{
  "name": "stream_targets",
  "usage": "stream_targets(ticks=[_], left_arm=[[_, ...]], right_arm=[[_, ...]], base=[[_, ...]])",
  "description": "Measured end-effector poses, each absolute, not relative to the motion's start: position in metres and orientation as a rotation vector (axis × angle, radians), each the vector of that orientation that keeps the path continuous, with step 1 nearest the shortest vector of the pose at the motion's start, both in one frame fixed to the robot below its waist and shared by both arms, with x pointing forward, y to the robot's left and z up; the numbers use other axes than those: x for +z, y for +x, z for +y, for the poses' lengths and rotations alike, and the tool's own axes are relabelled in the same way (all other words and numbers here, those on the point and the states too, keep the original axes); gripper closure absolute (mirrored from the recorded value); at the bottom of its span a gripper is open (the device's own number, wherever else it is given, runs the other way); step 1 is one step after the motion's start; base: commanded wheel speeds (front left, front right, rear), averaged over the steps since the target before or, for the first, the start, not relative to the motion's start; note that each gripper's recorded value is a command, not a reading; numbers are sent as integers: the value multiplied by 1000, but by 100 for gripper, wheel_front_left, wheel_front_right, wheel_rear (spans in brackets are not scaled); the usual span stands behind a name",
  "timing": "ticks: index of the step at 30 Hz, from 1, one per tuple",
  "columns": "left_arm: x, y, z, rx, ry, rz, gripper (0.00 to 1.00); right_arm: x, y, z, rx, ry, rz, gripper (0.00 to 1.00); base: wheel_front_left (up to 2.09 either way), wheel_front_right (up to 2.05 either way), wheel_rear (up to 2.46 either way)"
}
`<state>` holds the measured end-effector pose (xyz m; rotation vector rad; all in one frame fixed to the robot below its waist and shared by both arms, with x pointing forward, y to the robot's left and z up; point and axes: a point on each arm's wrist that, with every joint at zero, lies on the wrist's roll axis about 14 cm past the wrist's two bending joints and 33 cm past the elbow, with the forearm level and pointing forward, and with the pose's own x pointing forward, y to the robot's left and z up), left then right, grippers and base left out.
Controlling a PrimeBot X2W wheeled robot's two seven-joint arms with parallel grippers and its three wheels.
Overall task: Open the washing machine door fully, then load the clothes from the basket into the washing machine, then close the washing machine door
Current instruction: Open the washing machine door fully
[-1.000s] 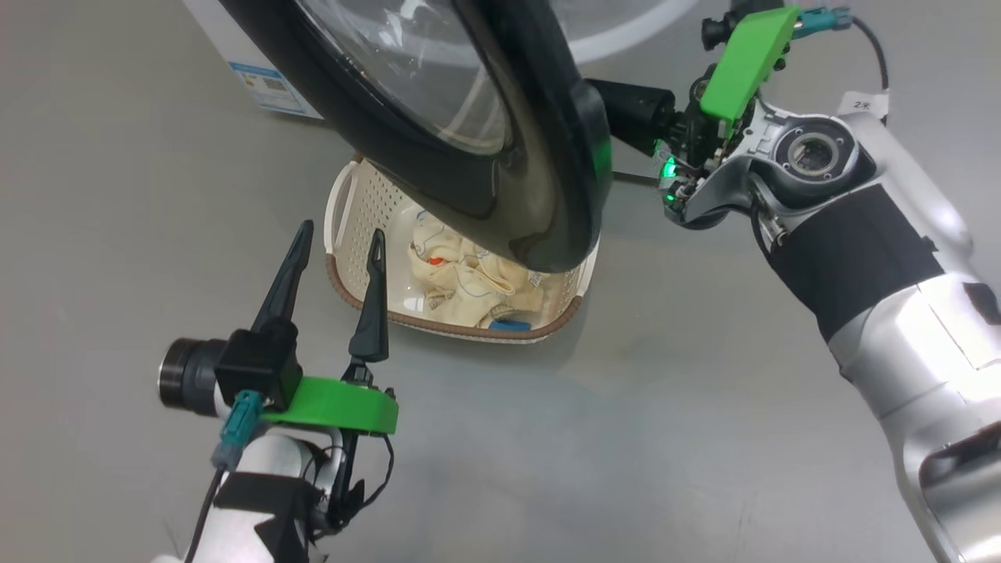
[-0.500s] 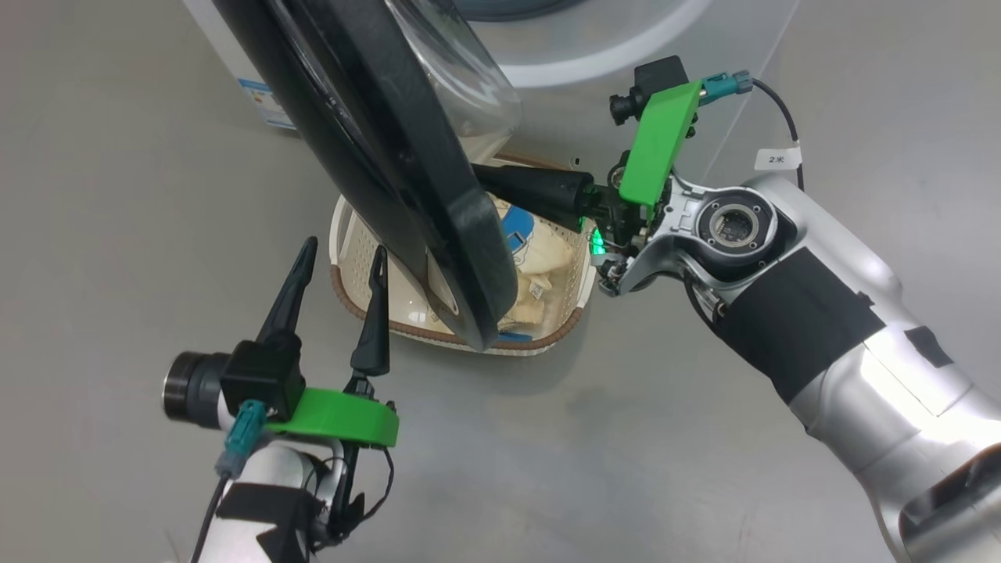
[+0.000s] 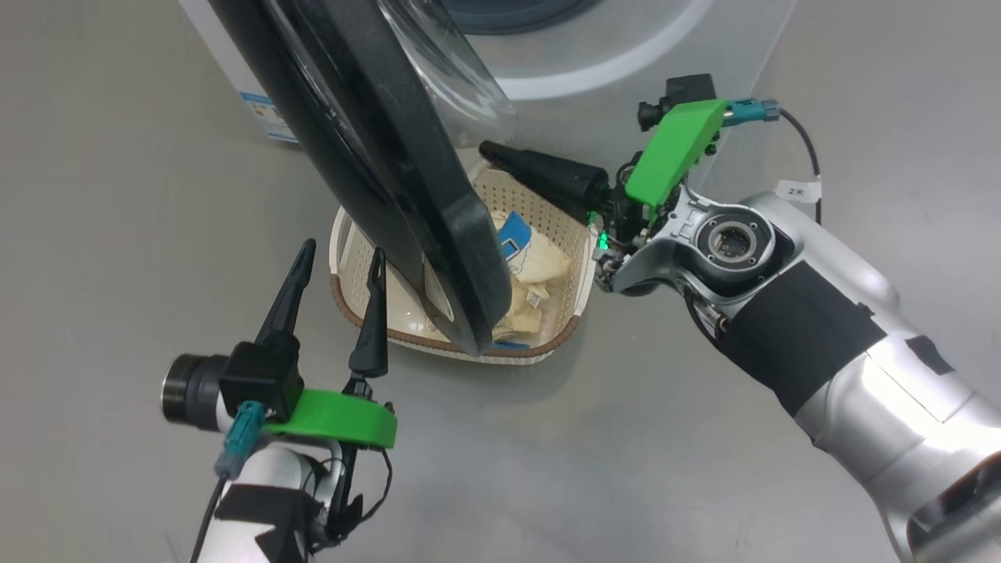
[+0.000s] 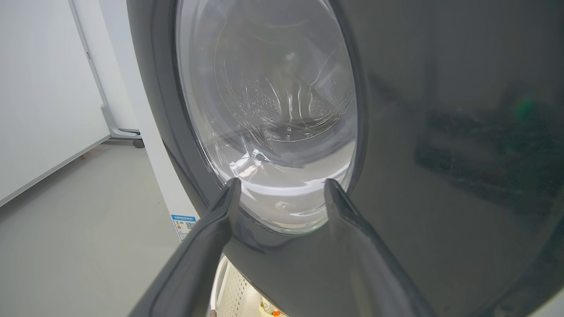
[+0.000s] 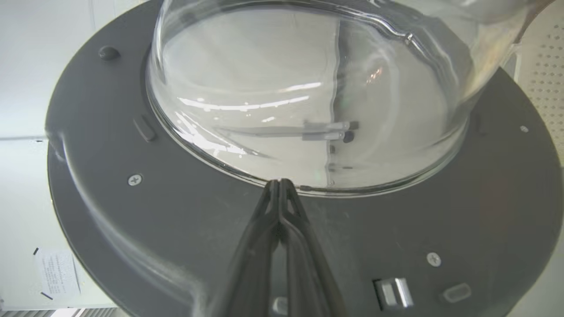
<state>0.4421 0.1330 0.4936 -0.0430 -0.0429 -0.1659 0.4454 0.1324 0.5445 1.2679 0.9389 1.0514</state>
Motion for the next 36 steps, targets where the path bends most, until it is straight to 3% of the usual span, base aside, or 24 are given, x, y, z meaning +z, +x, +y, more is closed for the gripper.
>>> stream_targets(ticks=[5, 6, 7, 8, 9, 10, 11, 14, 20, 26, 36], left_arm=[[490, 440, 133, -164, -47, -32, 0], [489, 439, 133, -162, -48, -27, 0], [487, 438, 133, -162, -49, -23, 0], [487, 438, 133, -162, -50, -22, 0], [487, 438, 132, -163, -51, -21, 0], [488, 438, 132, -165, -52, -23, 0], [489, 438, 131, -168, -53, -26, 0], [492, 438, 129, -171, -55, -33, 0], [491, 433, 127, -174, -64, -30, 0], [491, 429, 123, -183, -68, -26, 0], [495, 419, 118, -194, -70, -31, 0]], right_arm=[[549, 482, 107, 873, 1351, 758, 100], [550, 489, 99, 835, 1362, 714, 98], [551, 496, 91, 800, 1359, 668, 90], [552, 502, 84, 775, 1340, 625, 80], [553, 507, 76, 747, 1333, 580, 59], [554, 512, 67, 718, 1322, 538, 17], [555, 514, 59, 701, 1292, 498, 0], [552, 522, 22, 595, 1176, 318, 0], [548, 527, -34, 505, 849, 112, 0], [574, 525, -102, 382, 413, -156, 0], [535, 460, -133, 206, 229, -155, 0]], base=[[0, 0, 0], [0, 0, 0], [0, 0, 0], [0, 0, 0], [0, 0, 0], [0, 0, 0], [0, 0, 0], [0, 0, 0], [0, 0, 0], [0, 0, 0], [0, 0, 0]])
